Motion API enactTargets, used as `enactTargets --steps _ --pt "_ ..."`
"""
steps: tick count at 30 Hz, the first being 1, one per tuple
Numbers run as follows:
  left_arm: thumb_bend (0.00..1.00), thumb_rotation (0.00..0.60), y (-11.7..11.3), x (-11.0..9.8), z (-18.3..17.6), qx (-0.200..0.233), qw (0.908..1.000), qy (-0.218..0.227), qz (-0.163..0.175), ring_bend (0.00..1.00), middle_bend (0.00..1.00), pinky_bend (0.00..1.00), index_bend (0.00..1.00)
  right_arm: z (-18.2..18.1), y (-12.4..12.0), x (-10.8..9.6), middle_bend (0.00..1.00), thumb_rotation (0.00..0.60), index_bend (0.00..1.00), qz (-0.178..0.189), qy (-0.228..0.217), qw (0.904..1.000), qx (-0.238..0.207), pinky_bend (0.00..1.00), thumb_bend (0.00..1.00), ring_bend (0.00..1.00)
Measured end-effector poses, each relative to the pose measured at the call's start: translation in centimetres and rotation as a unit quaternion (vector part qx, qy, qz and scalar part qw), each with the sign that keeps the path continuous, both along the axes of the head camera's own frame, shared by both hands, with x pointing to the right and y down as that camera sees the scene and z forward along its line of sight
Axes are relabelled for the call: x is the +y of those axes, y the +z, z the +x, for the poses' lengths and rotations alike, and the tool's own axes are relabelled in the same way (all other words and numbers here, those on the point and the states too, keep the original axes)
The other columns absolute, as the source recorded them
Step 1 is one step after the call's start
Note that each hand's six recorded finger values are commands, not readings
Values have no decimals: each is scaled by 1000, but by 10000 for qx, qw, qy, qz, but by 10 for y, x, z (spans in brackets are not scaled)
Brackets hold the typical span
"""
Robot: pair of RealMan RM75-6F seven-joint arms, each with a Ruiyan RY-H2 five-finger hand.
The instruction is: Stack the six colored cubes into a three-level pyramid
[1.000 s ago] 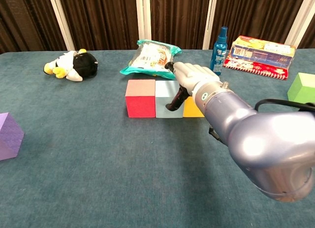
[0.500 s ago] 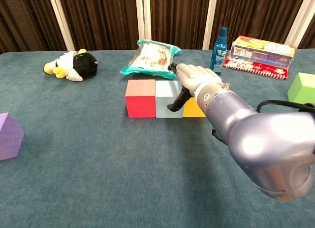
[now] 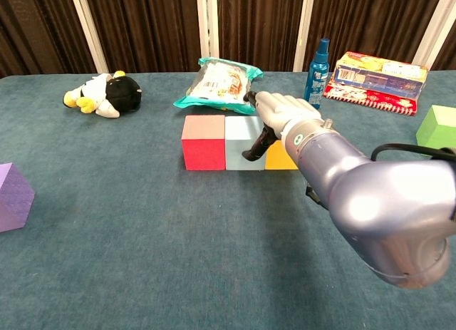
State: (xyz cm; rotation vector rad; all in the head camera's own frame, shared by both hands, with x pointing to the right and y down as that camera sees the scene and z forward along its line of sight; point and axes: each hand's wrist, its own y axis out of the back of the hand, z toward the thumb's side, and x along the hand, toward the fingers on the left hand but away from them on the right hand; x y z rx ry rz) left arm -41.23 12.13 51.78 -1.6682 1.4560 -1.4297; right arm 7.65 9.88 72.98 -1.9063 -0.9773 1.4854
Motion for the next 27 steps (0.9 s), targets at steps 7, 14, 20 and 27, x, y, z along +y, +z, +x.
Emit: enactTargets --steps 7,14,20,27 --pt "123 600 -1 0 0 3 10000 6 8 0 20 42 0 0 0 1 0 600 0 -18 17 10000 -3 0 308 0" --pt "122 600 -1 0 0 6 10000 2 9 0 20 42 0 0 1 0 0 600 0 -37 27 10000 19 0 308 0" --pt "123 600 0 0 0 5 10000 0 4 0 20 42 0 0 2 -1 0 600 0 -47 46 10000 28 0 308 0" --pt "122 600 0 0 0 -4 10000 1 5 0 20 42 0 0 2 0 0 600 0 -66 52 10000 43 0 308 0"
